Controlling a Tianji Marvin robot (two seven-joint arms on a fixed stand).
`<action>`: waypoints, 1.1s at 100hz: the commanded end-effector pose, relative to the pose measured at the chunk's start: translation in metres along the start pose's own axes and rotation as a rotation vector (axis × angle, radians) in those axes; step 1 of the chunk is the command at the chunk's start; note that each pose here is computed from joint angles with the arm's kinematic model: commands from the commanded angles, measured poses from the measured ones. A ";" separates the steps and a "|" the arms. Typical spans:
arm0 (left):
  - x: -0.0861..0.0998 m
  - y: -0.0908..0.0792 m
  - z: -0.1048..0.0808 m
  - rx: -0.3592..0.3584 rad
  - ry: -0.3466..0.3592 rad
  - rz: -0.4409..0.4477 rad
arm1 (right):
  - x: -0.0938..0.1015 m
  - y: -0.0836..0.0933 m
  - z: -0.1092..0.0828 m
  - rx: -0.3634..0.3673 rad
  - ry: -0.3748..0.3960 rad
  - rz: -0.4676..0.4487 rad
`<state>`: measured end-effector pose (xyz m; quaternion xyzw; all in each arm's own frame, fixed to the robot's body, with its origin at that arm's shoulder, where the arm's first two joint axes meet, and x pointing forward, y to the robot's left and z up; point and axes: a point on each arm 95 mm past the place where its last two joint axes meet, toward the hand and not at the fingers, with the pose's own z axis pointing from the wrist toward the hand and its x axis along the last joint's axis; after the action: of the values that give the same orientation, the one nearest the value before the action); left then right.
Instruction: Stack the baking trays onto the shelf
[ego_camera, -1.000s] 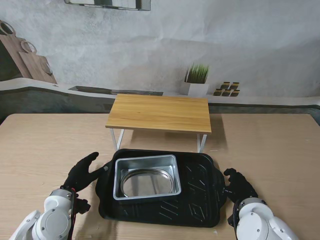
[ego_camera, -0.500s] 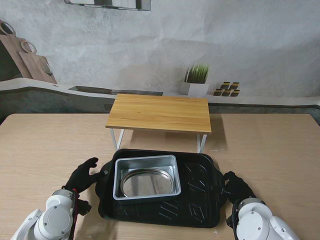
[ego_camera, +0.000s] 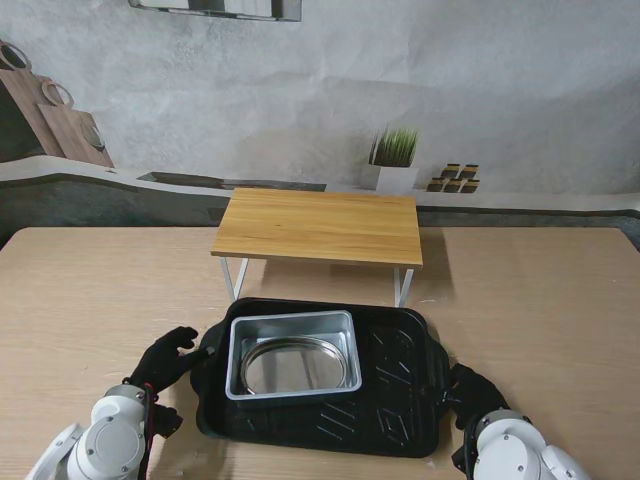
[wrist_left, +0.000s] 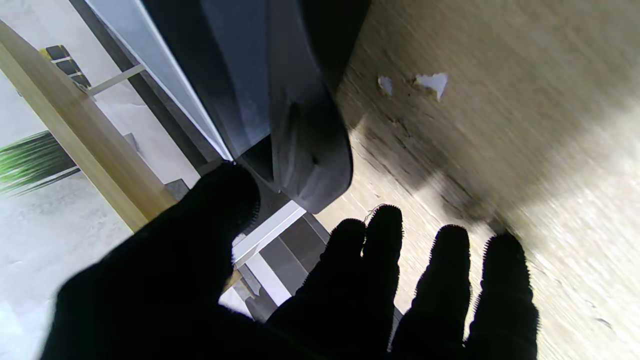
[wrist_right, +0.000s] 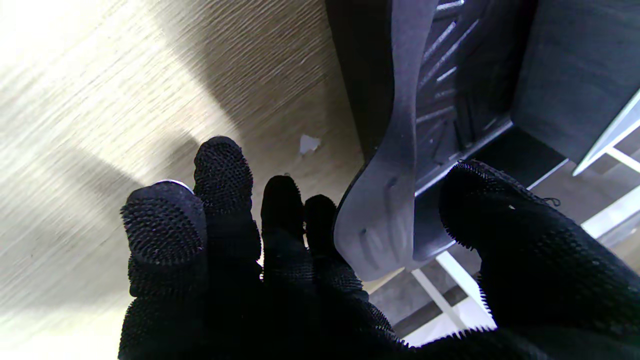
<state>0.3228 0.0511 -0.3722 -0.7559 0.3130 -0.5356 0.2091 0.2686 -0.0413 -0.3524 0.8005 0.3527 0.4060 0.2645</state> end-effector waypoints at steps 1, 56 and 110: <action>0.004 0.006 0.000 -0.027 -0.003 -0.007 | 0.001 -0.006 0.000 0.022 -0.005 0.002; 0.014 0.012 0.000 -0.091 -0.039 0.014 | 0.000 -0.002 0.001 0.074 -0.018 -0.104; 0.022 0.018 0.007 -0.088 -0.033 0.065 | 0.007 -0.003 0.012 0.034 0.021 -0.093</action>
<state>0.3323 0.0289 -0.3691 -0.7620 0.3528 -0.5003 0.2111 0.2850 -0.0450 -0.3535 0.7813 0.3917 0.3939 0.2847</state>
